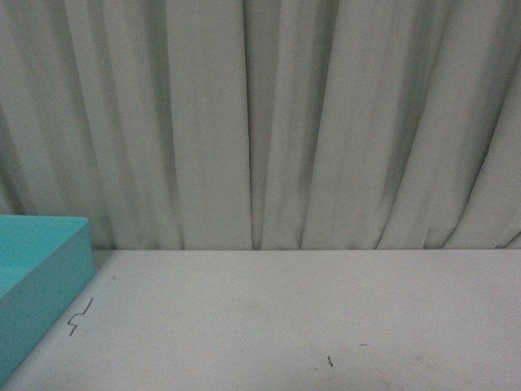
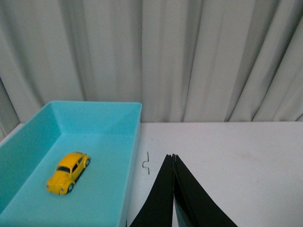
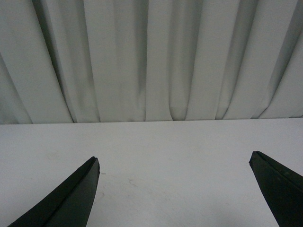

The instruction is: Wind up and store yellow beetle toy

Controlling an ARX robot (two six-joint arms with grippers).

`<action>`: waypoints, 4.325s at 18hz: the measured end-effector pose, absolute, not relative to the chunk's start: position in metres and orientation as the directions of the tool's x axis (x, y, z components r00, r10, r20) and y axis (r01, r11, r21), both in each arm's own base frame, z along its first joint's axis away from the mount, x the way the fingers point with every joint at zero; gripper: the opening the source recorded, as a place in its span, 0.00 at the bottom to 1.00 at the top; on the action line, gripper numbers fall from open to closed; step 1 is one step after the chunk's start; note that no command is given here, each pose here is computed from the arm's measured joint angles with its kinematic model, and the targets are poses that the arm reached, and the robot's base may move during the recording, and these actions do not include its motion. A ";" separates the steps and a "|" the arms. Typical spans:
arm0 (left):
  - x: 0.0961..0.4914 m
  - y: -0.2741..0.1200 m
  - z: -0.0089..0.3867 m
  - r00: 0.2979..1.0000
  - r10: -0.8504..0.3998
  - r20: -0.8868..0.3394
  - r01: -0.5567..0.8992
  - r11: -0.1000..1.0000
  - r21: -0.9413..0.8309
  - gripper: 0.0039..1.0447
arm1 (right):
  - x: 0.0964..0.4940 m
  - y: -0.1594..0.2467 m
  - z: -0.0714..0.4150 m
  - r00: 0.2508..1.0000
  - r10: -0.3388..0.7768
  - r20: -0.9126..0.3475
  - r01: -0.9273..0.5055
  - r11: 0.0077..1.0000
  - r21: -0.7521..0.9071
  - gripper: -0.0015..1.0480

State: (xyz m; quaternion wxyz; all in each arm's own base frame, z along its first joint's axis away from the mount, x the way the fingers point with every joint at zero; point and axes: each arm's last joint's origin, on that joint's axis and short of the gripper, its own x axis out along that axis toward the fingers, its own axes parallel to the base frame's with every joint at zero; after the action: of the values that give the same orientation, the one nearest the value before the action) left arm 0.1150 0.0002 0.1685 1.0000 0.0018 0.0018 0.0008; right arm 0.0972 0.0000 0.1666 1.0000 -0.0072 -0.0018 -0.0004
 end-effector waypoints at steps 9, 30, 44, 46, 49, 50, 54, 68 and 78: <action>0.106 0.000 0.168 1.000 0.002 -0.004 -0.002 1.000 0.004 0.01 | 0.097 0.000 0.167 1.000 0.000 0.004 0.000 1.000 -0.014 0.94; 0.097 0.000 0.166 1.000 0.001 0.003 -0.001 1.000 0.003 0.94 | 0.097 0.000 0.167 1.000 -0.001 0.004 0.001 1.000 -0.014 0.94; 0.097 0.000 0.166 1.000 0.001 0.002 -0.001 1.000 0.003 0.94 | 0.097 0.000 0.167 1.000 0.000 0.003 0.000 1.000 -0.014 0.94; 0.097 0.000 0.166 1.000 0.001 0.004 -0.001 1.000 0.003 0.94 | 0.097 0.000 0.167 1.000 -0.001 0.003 0.001 1.000 -0.014 0.94; 0.097 0.000 0.166 1.000 0.001 0.003 -0.001 1.000 0.003 0.94 | 0.097 0.000 0.167 1.000 -0.001 0.004 0.001 1.000 -0.014 0.94; 0.097 0.000 0.166 1.000 0.001 0.003 -0.001 1.000 0.003 0.94 | 0.097 0.000 0.167 1.000 -0.001 0.004 0.001 1.000 -0.014 0.94; 0.097 0.000 0.166 1.000 0.001 0.004 -0.001 1.000 0.003 0.94 | 0.097 0.000 0.167 1.000 0.000 0.004 0.000 1.000 -0.014 0.94; 0.097 0.000 0.166 1.000 0.001 0.003 -0.001 1.000 0.003 0.94 | 0.097 0.000 0.167 1.000 -0.001 0.004 0.001 1.000 -0.014 0.94; 0.097 0.000 0.167 1.000 0.001 0.005 -0.001 1.000 0.003 0.94 | 0.097 0.000 0.167 1.000 -0.001 0.006 0.001 1.000 -0.014 0.94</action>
State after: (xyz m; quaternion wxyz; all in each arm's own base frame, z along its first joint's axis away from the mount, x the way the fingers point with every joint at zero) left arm 0.0973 0.0001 0.1666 1.0000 0.0014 -0.0026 0.0006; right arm 0.0972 0.0000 0.1668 1.0000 -0.0072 -0.0030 -0.0004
